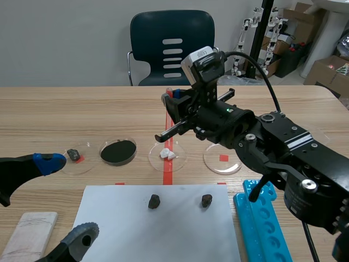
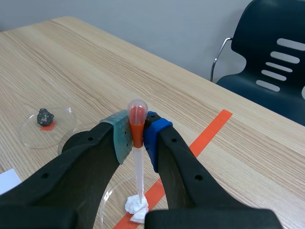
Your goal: Squeeze the dropper onto the mineral
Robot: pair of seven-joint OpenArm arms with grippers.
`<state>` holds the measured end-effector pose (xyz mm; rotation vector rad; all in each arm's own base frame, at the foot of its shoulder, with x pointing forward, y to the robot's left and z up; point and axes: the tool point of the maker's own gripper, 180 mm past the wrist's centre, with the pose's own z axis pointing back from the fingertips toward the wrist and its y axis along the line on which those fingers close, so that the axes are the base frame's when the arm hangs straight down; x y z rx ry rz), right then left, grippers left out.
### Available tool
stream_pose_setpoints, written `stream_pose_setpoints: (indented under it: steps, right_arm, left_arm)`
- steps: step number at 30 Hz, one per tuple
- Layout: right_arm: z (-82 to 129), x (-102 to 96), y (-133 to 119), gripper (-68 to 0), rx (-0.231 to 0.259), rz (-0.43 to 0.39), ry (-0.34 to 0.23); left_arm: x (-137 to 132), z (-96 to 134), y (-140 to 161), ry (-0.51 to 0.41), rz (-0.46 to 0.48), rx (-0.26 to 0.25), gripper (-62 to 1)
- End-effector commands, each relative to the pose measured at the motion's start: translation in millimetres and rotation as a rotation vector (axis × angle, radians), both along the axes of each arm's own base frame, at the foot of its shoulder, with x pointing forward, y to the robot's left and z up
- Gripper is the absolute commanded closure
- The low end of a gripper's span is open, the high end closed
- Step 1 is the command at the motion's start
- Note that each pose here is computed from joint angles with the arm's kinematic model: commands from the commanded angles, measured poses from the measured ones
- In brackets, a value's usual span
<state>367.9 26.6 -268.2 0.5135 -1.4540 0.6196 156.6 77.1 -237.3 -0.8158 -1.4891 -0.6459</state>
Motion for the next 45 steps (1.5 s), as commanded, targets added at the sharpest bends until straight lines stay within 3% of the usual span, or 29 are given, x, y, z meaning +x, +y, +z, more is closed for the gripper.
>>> stream_pose_setpoints:
  steps: [1, 13, 16, 26, 45]
  right_arm:
    - [19.0, 5.9, 2.0, -6.4, 0.029, 0.003, -0.047]
    - [18.8, 6.0, 1.8, -6.2, 0.028, 0.003, -0.047]
    - [18.8, 6.0, 1.8, -2.4, 0.028, 0.003, -0.047]
    - [18.8, 6.0, 1.8, -1.0, 0.028, 0.003, -0.047]
    - [19.0, 6.0, 1.8, -1.1, 0.029, 0.003, -0.048]
  left_arm:
    - [0.6, 6.8, -1.1, -0.014, 0.004, -0.027, -62.3]
    - [0.6, 6.8, -1.1, -0.014, 0.004, -0.027, -62.3]
    - [0.6, 6.8, -1.1, -0.014, 0.004, -0.027, -62.3]
    - [0.6, 6.8, -1.1, -0.014, 0.004, -0.027, -62.3]
    - [0.6, 6.8, -1.1, -0.014, 0.004, -0.027, -62.3]
